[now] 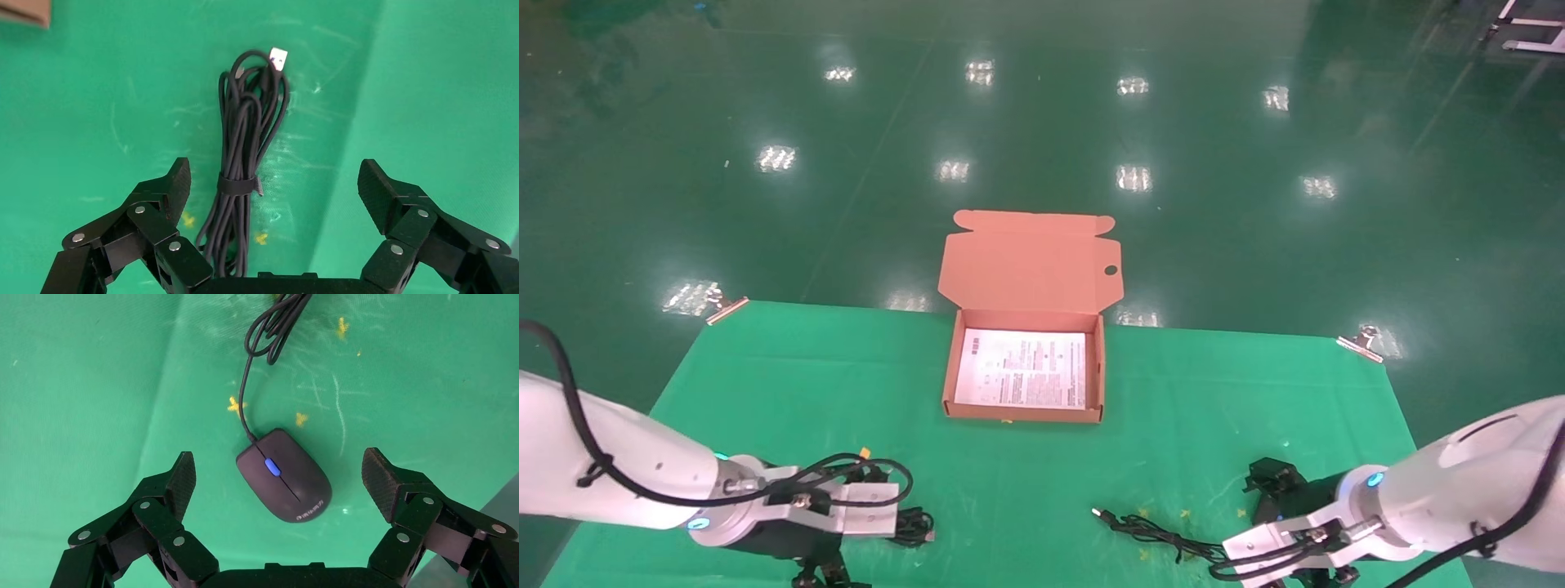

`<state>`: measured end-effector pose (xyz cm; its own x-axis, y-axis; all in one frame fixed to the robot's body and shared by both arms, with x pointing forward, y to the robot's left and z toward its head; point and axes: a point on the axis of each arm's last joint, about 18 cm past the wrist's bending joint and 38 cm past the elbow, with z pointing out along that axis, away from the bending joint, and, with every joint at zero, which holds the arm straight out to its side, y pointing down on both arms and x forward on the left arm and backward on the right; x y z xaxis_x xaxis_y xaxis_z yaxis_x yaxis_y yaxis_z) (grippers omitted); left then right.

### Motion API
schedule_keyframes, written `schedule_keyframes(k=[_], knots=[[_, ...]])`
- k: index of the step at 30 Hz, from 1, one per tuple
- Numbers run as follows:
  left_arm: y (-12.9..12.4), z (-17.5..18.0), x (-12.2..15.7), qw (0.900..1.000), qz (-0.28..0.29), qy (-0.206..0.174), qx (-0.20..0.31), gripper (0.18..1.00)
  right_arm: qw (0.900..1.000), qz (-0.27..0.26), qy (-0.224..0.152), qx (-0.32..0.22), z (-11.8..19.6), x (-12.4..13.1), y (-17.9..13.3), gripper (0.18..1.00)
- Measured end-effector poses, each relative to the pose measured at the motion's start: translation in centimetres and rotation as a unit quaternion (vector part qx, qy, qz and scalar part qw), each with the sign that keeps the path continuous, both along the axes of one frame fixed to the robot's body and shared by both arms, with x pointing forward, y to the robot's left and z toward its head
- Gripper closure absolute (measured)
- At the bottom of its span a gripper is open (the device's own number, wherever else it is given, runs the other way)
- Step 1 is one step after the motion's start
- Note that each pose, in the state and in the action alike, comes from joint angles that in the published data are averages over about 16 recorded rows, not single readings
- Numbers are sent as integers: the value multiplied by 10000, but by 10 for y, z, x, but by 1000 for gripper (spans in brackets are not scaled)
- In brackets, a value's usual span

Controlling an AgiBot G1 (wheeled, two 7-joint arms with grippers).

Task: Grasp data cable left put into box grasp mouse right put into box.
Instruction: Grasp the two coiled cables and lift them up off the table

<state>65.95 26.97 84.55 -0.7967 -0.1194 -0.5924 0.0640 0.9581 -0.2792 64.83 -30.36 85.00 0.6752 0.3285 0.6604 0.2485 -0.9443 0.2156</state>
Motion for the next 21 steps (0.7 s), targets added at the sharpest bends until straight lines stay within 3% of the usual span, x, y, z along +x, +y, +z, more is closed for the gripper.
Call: schedule_keyframes(k=[21], knots=[[18,-17,43,9973,658,167,-284,183,9946,-525,135,880,-24,37,15,179]])
